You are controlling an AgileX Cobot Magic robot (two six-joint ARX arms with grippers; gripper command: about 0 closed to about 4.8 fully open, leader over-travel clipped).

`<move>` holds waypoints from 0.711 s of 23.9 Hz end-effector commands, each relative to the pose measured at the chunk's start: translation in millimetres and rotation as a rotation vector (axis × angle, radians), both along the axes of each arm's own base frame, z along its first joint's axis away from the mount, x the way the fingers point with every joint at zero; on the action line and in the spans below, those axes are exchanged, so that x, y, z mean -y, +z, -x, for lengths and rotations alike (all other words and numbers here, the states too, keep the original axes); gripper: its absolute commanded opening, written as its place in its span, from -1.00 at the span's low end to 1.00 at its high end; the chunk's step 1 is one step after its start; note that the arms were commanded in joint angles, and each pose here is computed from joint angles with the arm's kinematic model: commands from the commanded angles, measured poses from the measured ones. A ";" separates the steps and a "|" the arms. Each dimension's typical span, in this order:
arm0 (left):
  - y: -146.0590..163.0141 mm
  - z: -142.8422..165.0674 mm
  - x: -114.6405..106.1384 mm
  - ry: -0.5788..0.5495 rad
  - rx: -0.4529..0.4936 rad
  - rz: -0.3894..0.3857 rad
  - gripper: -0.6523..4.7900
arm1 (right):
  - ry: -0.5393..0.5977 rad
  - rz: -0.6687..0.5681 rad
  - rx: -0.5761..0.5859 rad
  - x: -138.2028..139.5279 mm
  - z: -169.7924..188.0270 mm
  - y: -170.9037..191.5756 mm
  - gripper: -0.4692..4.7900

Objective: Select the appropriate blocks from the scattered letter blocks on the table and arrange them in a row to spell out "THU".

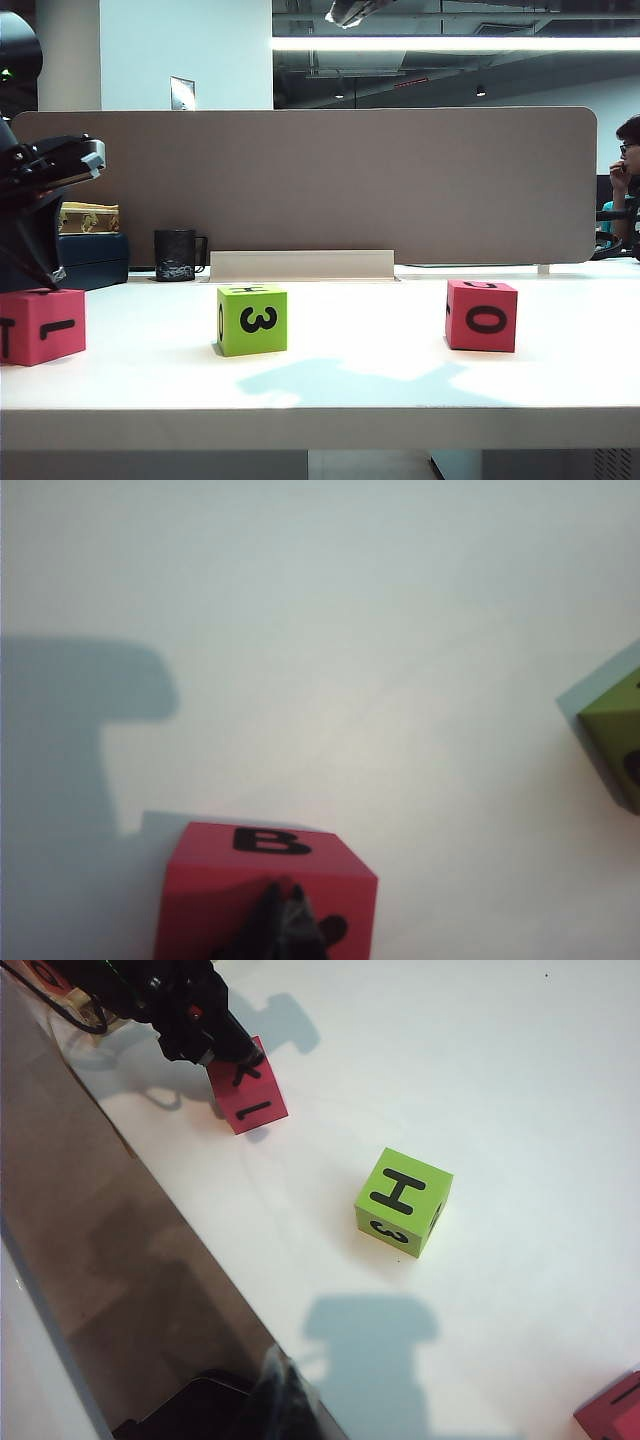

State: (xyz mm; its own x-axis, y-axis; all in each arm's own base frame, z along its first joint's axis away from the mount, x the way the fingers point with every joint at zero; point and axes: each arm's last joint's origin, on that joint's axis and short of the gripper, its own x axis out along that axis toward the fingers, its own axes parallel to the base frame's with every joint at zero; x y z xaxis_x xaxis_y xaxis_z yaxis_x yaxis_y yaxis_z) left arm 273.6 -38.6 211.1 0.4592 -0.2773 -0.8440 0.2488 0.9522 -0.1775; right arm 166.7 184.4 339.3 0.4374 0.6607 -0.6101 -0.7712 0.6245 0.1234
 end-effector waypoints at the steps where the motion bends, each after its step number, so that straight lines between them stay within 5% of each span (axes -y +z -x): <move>1: -2.8 -5.3 0.8 -0.007 0.016 -0.004 -0.78 | 0.004 -0.017 0.019 -0.6 0.0 4.0 -0.84; 9: -24.9 -18.0 2.5 0.000 -0.031 -0.001 -0.78 | 0.004 -0.016 0.019 -0.6 0.0 3.9 -0.84; 17: -9.1 -50.8 8.5 -0.018 0.071 0.033 -0.78 | 0.001 -0.013 0.018 -1.0 -0.6 3.2 -0.84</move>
